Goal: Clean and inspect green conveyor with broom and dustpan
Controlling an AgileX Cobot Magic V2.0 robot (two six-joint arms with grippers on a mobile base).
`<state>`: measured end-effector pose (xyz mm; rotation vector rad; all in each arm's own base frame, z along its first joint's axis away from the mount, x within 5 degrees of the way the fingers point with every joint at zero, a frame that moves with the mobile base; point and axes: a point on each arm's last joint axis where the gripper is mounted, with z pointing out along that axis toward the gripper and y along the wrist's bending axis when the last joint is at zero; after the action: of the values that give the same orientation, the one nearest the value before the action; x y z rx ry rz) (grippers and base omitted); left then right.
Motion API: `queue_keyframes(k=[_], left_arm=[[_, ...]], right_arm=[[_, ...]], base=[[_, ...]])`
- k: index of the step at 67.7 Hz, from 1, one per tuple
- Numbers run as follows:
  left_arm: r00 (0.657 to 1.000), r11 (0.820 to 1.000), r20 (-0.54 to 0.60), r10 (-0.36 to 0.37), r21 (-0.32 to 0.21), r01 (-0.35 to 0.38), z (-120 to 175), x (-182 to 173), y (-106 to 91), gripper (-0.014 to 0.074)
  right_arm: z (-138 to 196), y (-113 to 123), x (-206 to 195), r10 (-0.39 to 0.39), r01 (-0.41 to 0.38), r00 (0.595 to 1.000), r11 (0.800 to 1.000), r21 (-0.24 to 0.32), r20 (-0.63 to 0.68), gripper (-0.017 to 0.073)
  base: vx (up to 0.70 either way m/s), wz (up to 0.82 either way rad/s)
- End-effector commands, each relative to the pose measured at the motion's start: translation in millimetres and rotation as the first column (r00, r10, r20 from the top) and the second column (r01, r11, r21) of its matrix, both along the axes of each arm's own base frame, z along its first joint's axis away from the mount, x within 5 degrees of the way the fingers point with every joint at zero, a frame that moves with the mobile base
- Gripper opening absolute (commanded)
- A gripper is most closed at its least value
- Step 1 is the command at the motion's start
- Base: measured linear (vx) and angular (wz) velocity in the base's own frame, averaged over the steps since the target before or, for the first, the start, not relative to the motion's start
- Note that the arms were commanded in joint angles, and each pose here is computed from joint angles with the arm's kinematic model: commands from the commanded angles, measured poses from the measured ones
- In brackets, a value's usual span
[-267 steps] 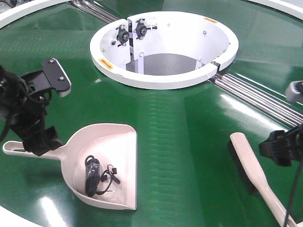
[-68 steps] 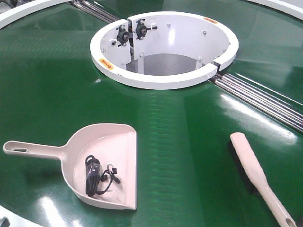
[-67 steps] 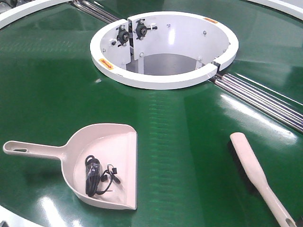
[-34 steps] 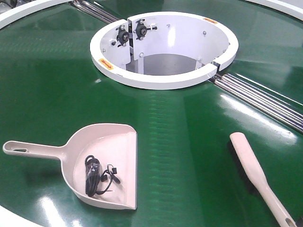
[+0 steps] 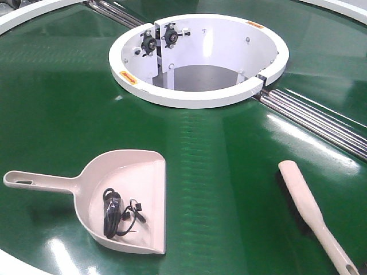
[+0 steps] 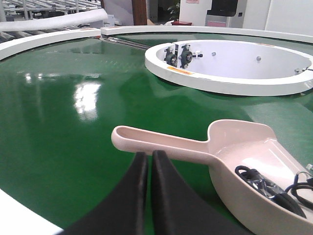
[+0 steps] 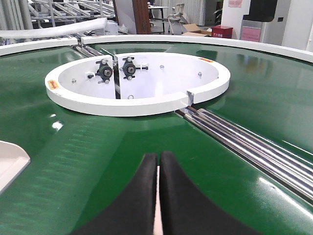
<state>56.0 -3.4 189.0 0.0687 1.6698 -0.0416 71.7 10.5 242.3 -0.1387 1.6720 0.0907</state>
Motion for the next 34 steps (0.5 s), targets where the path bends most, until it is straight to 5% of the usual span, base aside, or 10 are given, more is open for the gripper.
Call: queue_keyframes(k=[1, 34], left_arm=[[0.999, 1.000, 0.050, -0.009, -0.016, 0.010, -3.5, 0.5, -0.8, -0.0008], [0.999, 1.000, 0.050, -0.009, -0.016, 0.010, -3.5, 0.5, -0.8, -0.0008]], right_arm=[[15.5, -0.2, 0.9, -0.004, 0.003, 0.996, 1.000, 0.006, 0.094, -0.0009], [15.5, -0.2, 0.9, -0.004, 0.003, 0.996, 1.000, 0.006, 0.094, -0.0009]], base=[[0.00, 0.00], [0.00, 0.00]])
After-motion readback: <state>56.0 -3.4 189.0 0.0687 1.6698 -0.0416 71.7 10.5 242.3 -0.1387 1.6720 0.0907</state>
